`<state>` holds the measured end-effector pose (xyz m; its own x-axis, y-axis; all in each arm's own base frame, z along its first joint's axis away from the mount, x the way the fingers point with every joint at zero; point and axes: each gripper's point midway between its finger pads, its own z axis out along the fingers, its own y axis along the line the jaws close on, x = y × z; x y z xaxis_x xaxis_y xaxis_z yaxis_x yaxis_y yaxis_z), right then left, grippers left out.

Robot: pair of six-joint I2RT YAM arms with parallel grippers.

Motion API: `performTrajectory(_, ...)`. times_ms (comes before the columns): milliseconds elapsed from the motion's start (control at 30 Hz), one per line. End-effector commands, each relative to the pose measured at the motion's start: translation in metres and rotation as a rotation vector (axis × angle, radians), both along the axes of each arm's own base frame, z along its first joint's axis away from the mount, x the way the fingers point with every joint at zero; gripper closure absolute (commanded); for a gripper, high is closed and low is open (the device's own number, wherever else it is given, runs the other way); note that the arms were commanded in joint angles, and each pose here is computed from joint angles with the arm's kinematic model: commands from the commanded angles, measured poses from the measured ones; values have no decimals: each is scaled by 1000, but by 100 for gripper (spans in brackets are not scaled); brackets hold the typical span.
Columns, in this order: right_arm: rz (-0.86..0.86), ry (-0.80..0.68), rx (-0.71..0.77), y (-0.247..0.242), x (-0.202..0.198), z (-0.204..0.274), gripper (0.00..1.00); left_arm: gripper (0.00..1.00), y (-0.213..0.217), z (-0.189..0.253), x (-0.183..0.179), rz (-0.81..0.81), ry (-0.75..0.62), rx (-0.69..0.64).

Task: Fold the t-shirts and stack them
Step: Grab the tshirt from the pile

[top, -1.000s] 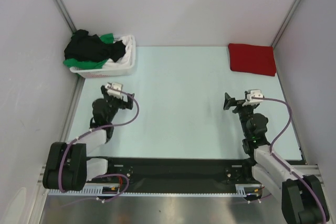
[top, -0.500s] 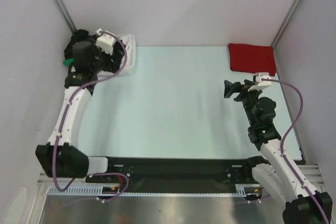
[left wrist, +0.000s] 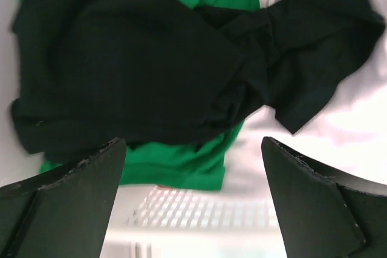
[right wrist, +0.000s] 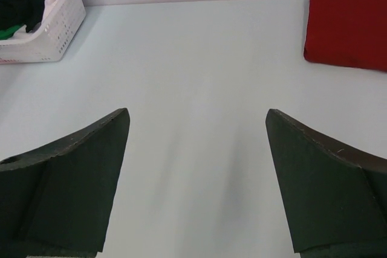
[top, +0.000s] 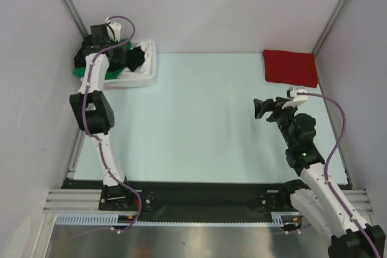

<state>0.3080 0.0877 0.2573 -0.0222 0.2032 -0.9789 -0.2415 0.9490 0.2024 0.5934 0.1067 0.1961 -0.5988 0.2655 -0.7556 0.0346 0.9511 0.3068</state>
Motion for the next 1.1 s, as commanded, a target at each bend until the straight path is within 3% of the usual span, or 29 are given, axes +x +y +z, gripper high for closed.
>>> performTrajectory(0,5,12,-37,0,-2,-4,0,0,4,28,22,33,-75,2)
performTrajectory(100,0,20,-49,-1,-2,-7,0,1,9,3,31,44,-47,16)
performTrajectory(333,8,21,-51,1,1,-6,0,31,12,-34,37,23,10,55)
performTrajectory(400,8,25,-49,1,1,-4,0,42,11,-38,38,7,14,55)
performTrajectory(467,9,23,-47,1,0,-3,0,67,12,-33,39,4,0,56)
performTrajectory(600,-3,12,-43,-2,-4,1,0,100,11,-16,42,-2,-60,69)
performTrajectory(733,-4,-8,-35,-3,-10,11,0,100,6,8,41,-11,-110,32)
performTrajectory(833,-11,-26,-26,-6,-13,19,0,100,-18,56,20,-69,-154,-62)
performTrajectory(933,-14,-39,-14,-6,-14,30,0,100,-38,131,-18,-116,-238,-127)
performTrajectory(967,-6,-37,-4,-4,-14,31,0,99,-46,179,-43,-138,-314,-125)
performTrajectory(1067,18,-54,28,1,-15,42,0,99,-68,223,-88,-222,-373,-150)
